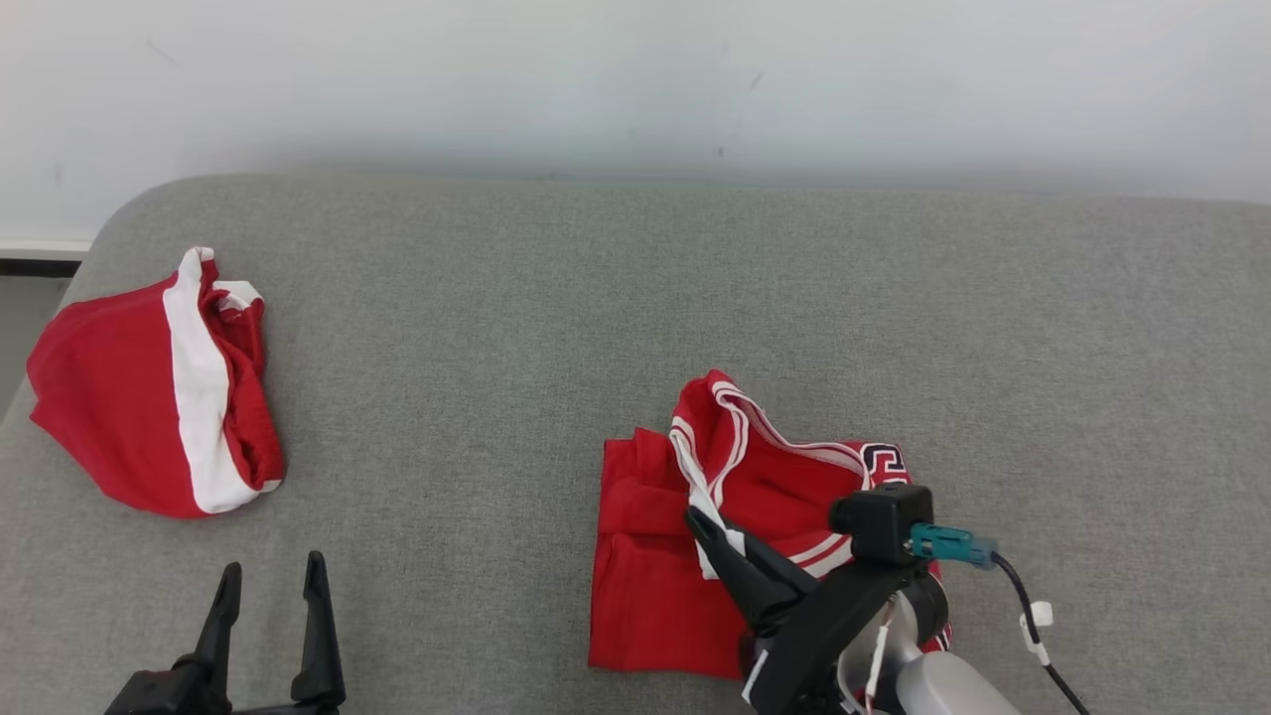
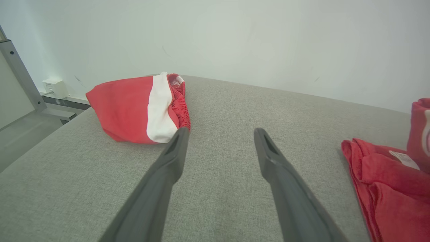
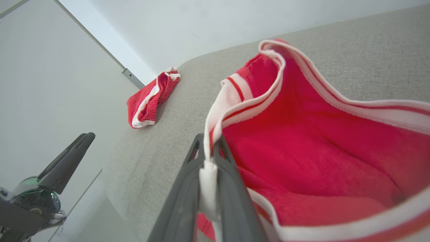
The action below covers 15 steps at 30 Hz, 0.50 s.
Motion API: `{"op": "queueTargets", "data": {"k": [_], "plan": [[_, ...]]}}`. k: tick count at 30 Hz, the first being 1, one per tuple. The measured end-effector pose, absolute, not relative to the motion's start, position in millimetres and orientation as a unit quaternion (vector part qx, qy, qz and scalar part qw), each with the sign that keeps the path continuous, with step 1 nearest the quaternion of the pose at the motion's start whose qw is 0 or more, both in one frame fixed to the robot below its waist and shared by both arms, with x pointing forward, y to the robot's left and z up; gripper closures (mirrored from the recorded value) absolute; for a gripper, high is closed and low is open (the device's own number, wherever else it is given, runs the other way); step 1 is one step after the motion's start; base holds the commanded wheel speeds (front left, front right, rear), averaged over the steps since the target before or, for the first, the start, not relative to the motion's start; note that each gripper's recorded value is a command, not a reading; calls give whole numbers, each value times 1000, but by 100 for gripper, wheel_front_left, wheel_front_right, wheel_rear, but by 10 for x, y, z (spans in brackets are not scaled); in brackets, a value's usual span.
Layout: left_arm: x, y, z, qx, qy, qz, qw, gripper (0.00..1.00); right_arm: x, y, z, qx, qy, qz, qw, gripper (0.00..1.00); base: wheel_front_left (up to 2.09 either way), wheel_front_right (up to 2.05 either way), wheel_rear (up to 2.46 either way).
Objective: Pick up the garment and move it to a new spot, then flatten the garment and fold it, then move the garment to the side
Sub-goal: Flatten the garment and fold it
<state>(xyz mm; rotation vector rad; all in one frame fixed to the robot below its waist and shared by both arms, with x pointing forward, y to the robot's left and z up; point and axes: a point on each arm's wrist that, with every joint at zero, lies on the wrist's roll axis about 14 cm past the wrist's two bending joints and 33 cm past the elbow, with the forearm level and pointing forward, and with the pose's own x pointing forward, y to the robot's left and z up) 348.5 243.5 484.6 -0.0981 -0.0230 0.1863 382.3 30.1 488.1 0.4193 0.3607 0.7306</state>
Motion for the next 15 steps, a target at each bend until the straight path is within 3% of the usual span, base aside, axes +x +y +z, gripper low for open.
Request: {"op": "queueTargets", "data": {"k": [5, 6, 7, 15], "plan": [[3489, 2447, 4837, -51, -10, 95, 994, 0, 3764, 487, 4805, 206, 188, 369, 887, 100, 0, 0, 0], [3487, 2442, 4827, -51, -9, 95, 994, 0, 3754, 505, 4794, 208, 189, 370, 885, 68, 0, 0, 0], [3488, 2436, 4819, -53, -7, 94, 994, 0, 3744, 523, 4788, 208, 189, 372, 885, 0, 0, 0, 0], [3535, 2355, 4825, -54, -8, 81, 995, 0, 3944, 353, 5129, 214, 98, 354, 905, 0, 0, 0, 0]]}}
